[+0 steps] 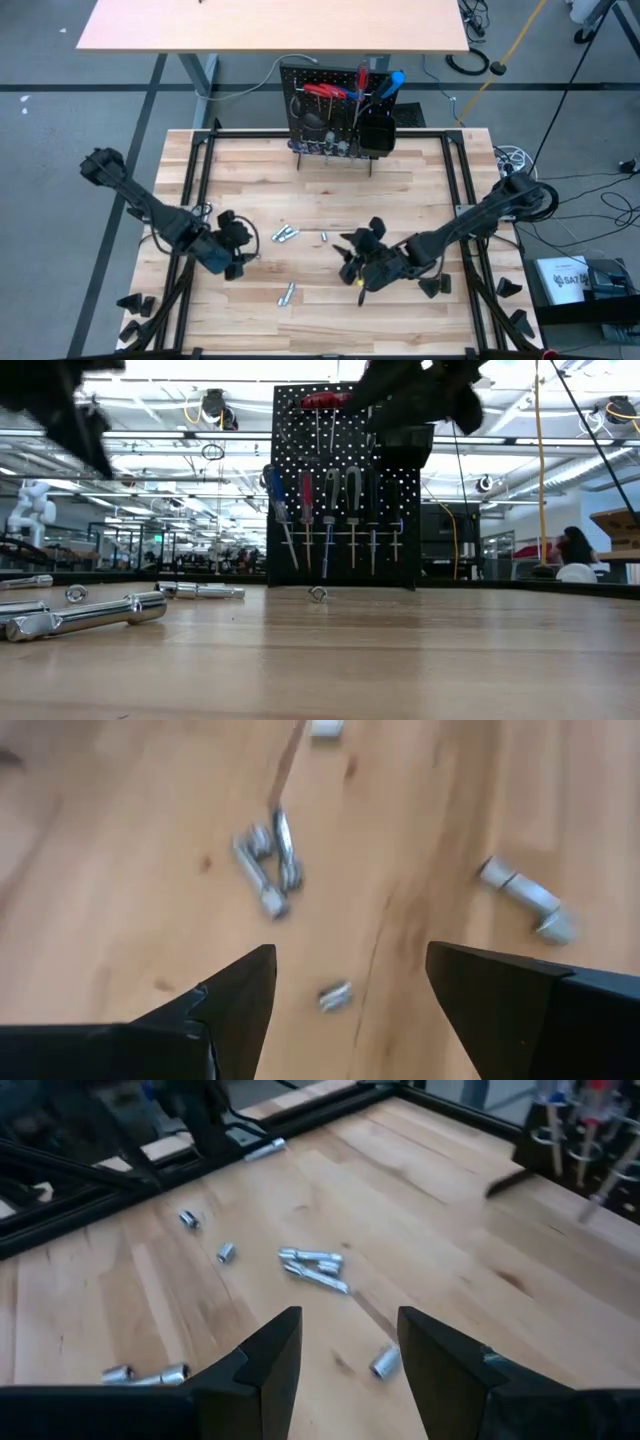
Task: Hang tools onto peg board
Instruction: Put the silver socket into the black bin on the peg board
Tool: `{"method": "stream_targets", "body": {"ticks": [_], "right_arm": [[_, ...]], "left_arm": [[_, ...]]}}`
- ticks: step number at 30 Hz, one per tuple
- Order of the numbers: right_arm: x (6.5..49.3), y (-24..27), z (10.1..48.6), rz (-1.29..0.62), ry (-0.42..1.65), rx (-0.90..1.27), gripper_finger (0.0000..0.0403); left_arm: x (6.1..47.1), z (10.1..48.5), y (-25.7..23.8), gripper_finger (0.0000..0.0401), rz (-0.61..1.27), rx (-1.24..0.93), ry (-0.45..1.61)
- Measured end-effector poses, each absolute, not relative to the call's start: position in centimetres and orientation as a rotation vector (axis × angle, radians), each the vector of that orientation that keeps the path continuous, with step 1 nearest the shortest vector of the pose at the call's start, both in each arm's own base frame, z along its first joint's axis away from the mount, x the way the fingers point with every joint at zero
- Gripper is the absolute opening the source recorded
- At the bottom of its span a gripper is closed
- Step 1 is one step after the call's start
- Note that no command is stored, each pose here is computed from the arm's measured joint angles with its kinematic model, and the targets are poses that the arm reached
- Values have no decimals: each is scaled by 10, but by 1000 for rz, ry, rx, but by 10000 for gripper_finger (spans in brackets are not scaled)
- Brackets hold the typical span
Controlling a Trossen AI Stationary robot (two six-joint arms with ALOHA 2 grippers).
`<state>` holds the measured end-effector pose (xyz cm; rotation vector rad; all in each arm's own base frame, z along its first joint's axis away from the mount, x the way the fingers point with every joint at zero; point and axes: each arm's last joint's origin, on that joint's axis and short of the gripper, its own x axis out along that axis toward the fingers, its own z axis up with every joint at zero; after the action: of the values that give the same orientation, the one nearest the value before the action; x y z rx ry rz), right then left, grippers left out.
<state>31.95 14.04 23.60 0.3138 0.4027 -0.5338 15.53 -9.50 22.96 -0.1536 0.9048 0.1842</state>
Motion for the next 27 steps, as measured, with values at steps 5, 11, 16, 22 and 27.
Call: {"method": "stream_targets", "body": {"ticks": [5, 11, 16, 22, 27], "right_arm": [[336, 141, 222, -526, 382, 263, 160], [349, 129, 196, -582, 430, 270, 160], [365, 102, 167, -621, 513, 436, 160], [376, 86, 148, -664, 563, 521, 160], [391, 81, 146, -680, 596, 506, 160]], "left_arm": [[151, 190, -96, 266, 154, -175, 870], [159, 172, -100, 266, 44, -115, 635], [162, 173, -99, 266, 81, -43, 484], [165, 173, -93, 266, 146, 25, 445], [169, 173, -87, 266, 154, 14, 457]]}}
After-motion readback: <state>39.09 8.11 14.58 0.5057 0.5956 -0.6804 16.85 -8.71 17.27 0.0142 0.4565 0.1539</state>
